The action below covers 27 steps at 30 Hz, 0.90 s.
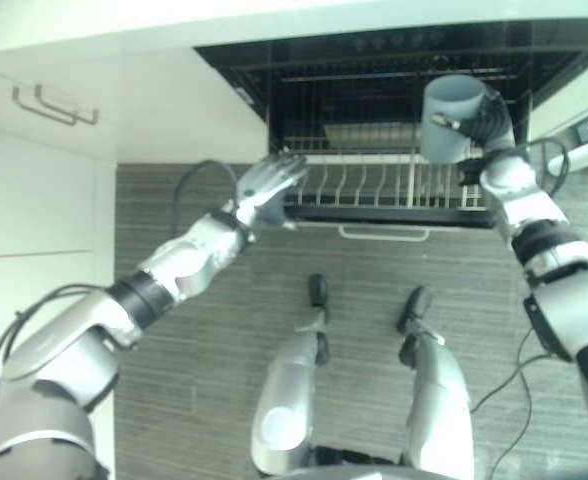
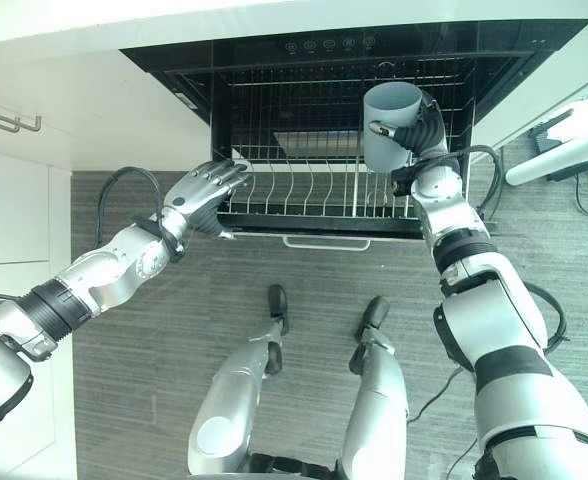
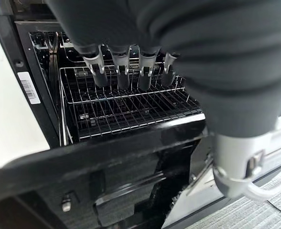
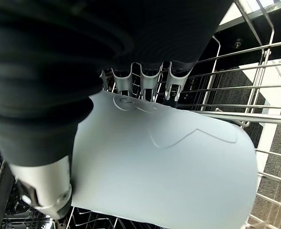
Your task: Place the dishes in the dishwasher.
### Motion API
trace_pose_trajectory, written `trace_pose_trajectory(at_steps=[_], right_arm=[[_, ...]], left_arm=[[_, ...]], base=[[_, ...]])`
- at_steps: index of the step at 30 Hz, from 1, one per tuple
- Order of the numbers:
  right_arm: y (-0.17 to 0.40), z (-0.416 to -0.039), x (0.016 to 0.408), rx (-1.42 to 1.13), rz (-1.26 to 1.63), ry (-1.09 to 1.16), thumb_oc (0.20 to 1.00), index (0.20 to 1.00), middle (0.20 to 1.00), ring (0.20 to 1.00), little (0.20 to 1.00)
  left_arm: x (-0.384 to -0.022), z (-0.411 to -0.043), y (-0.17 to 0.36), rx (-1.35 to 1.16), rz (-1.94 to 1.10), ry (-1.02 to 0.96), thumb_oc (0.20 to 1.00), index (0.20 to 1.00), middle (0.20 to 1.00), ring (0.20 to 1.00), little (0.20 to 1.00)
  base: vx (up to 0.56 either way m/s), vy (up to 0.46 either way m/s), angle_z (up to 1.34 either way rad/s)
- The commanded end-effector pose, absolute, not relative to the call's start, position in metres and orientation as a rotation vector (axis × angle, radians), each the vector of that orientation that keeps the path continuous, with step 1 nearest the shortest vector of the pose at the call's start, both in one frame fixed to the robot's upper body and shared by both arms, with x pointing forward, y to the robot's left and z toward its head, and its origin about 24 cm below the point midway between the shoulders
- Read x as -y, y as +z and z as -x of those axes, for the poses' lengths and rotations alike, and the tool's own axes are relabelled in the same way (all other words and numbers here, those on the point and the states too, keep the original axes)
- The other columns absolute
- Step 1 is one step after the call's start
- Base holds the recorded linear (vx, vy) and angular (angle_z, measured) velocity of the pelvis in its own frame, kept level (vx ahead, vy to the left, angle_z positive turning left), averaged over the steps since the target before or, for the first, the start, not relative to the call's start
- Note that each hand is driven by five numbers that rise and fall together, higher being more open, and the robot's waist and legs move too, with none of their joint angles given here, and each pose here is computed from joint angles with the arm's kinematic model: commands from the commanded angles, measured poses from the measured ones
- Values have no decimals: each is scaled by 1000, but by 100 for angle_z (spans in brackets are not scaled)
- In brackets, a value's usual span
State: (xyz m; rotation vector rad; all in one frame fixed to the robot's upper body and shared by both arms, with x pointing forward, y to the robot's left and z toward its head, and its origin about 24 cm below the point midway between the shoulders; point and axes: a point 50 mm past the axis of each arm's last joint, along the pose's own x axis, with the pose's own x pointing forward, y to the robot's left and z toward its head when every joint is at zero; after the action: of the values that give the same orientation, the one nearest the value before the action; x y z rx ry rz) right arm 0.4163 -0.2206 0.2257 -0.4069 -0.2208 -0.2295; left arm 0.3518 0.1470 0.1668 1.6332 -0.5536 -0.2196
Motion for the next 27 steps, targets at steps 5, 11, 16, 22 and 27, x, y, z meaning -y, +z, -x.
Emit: trace_pose_trajectory(at_steps=[5,11,16,22,27], right_arm=[[205,-410,257,74,325,-465,1000,1000,1000,1000,1000],[224,-404,262,178,391,-724,1000,1000,1000,1000,1000],[233,-399,266,247,410,-844,1000,1000,1000,1000,1000],[241,-400,261,314,313,-820,1000,1000,1000,1000,1000],[237,-401,245,391,-120,-677,1000,1000,1000,1000,1000]], left_arm=[[-137,-350,190,642,-1603,-175,1000,1000,1000,1000,1000],[-136,-349,185,638,-1577,-168,1000,1000,1000,1000,1000],[-134,-346,178,638,-1567,-175,1000,1000,1000,1000,1000],[-134,-344,174,639,-1561,-174,1000,1000,1000,1000,1000],[-136,-342,168,619,-1554,-169,1000,1000,1000,1000,1000]], base=[[0,0,0],[2,41,-5],[2,20,1],[0,0,0],[0,0,0]])
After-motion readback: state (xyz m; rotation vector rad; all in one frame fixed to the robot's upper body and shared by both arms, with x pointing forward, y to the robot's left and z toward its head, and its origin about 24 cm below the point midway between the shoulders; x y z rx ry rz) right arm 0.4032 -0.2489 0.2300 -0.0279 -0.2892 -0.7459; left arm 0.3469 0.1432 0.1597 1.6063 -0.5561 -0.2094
